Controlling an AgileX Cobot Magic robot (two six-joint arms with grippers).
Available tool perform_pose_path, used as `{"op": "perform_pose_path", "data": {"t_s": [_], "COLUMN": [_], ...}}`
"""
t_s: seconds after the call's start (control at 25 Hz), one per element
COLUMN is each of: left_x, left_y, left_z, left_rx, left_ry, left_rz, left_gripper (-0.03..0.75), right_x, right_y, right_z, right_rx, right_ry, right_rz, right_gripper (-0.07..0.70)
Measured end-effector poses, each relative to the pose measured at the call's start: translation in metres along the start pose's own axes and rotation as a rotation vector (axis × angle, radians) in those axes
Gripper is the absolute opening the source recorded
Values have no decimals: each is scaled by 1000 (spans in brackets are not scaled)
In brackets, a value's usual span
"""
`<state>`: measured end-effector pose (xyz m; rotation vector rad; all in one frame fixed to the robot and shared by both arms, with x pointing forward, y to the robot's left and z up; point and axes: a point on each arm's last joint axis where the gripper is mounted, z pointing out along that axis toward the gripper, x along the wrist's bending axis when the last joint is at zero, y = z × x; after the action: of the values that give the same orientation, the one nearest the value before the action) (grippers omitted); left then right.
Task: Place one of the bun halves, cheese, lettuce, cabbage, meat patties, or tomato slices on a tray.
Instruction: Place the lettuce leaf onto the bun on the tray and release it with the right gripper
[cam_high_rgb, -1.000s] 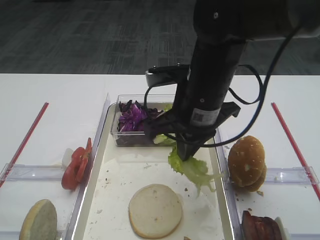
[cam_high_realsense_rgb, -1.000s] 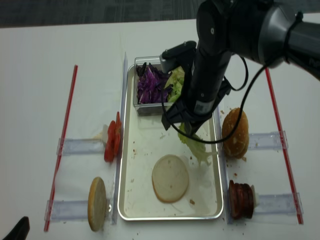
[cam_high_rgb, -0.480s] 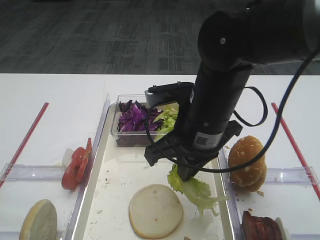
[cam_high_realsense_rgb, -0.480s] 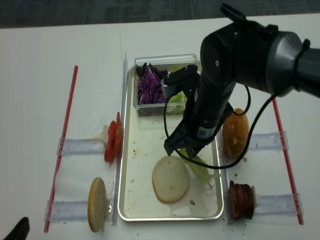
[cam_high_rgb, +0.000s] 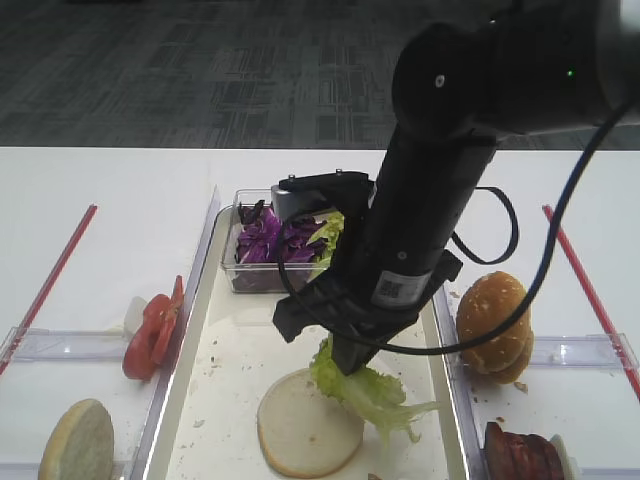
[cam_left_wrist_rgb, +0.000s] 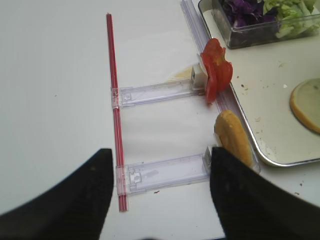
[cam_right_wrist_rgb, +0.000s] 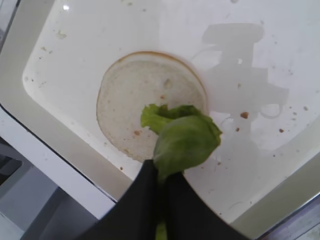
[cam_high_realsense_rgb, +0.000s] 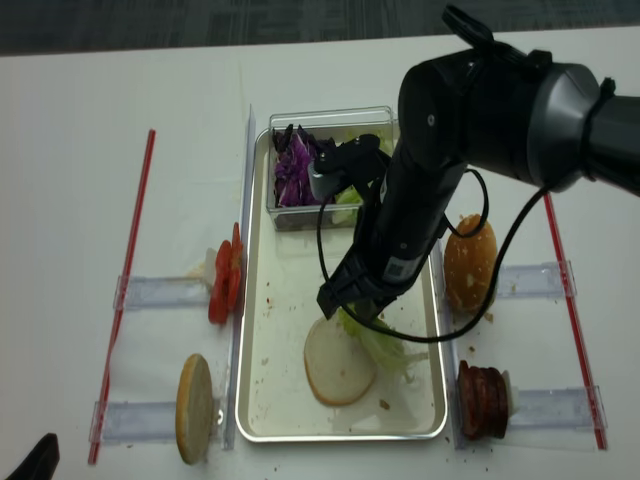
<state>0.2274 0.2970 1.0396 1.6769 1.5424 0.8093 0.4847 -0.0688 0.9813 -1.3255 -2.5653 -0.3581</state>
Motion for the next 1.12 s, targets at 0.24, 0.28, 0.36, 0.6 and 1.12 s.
{"op": "perform_pose_path", "data": {"t_s": [0.24,0.28,0.36,0.6,1.12], "left_x": [0,0,0,0,0], "left_y": [0,0,0,0,0], "left_z": [0,0,0,0,0], "left_rx": [0,0,0,0,0], "left_ry": [0,0,0,0,0], "left_rz": [0,0,0,0,-2], "left_gripper": [429,429,429,429,429], "right_x": [19,22,29,47,46], "right_y": [-3,-3,0,10,17], "right_z": [14,16,17,23,35], "right_rx": [45,48,46,82,85], "right_ry": [4,5,7,-37,-97], "right_rz": [-81,-91,-114,-207,-242], "right_gripper": [33,33,33,33,33]}}
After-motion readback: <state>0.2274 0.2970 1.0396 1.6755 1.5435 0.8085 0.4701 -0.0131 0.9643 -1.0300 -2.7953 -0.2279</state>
